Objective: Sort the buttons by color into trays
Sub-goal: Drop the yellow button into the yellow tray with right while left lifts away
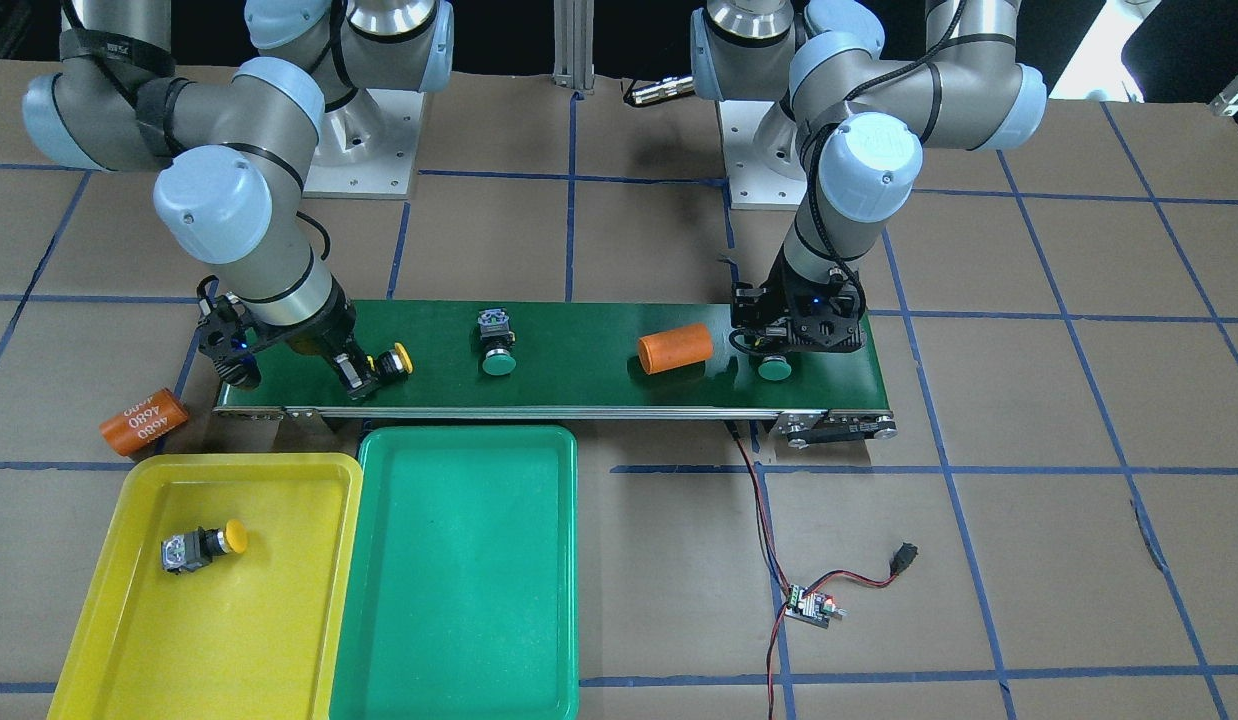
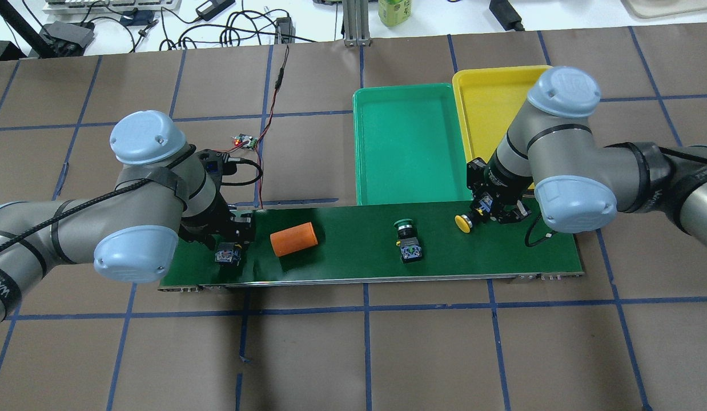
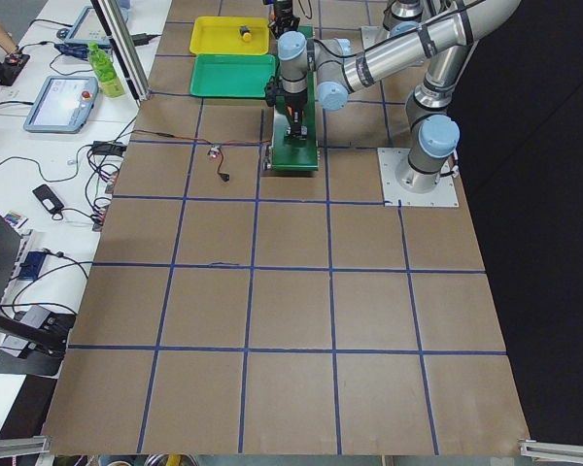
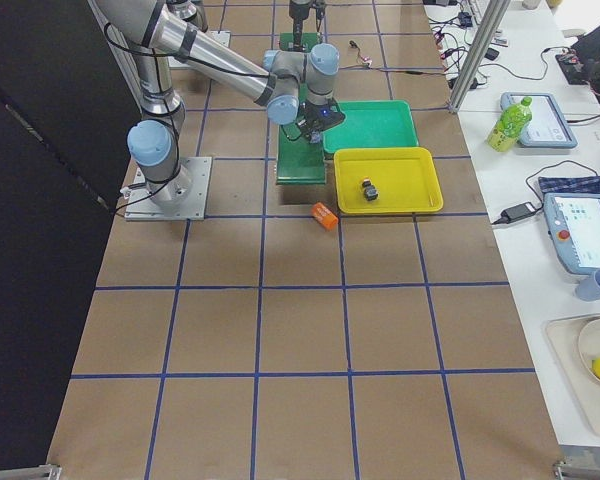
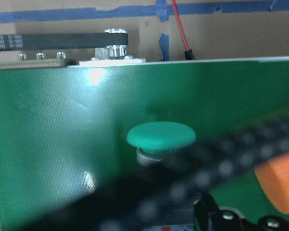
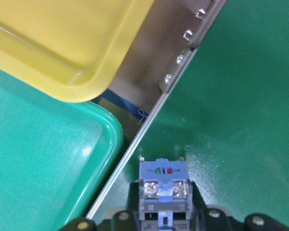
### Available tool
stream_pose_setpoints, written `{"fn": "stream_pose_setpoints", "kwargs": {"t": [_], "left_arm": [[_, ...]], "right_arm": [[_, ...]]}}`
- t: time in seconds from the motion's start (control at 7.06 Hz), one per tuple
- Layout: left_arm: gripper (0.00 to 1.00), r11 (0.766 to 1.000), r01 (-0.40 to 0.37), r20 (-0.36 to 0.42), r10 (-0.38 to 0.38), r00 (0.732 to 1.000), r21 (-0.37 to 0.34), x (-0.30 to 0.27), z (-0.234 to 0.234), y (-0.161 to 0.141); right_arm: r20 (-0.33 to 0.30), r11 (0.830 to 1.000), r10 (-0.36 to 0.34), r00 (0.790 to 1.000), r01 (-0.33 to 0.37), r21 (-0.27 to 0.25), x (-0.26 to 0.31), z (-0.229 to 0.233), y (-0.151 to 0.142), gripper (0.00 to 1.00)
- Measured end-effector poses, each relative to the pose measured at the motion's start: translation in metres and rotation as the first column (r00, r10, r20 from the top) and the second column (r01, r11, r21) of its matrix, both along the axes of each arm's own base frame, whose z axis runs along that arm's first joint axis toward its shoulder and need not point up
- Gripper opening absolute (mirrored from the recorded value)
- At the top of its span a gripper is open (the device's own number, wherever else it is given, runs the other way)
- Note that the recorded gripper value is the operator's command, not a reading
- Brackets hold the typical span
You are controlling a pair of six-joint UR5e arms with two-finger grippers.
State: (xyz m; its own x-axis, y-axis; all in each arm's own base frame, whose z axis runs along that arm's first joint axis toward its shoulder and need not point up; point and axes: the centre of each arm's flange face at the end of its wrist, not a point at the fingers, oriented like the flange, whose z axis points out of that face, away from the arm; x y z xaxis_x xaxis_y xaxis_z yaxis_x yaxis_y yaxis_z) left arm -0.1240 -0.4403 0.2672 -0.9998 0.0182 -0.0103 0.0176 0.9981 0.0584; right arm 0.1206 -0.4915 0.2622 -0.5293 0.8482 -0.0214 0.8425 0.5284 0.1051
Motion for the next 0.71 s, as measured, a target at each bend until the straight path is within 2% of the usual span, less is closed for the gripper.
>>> {"fn": "stream_pose_setpoints", "kwargs": {"t": [0.14, 0.42, 0.57, 0.71], "left_arm": [[1.00, 0.999, -0.009, 0.003, 0.009, 1.000, -0.032, 0.005, 0.016, -0.010], [1.00, 0.999, -0.023, 0.001, 0.023, 1.000, -0.033, 0.011, 0.085, -0.040], [1.00, 0.999, -0.022, 0.000, 0.022, 1.000, -0.030, 0.010, 0.129, -0.052], [1.00, 1.000, -0.021, 0.000, 0.021, 1.000, -0.018, 0.012, 0.174, -0.056]], "right_arm": [[0.000, 0.999, 0.004, 1.000, -0.004, -0.040, -0.011, 0.016, -0.017, 0.00], [-0.017, 0.992, 0.070, 0.997, -0.072, -0.104, -0.033, 0.030, -0.086, 0.00], [-0.037, 0.987, 0.111, 0.993, -0.114, -0.111, -0.046, 0.023, -0.120, 0.32], [-0.049, 0.985, 0.134, 0.990, -0.138, -0.103, -0.059, 0.013, -0.140, 0.99]]}}
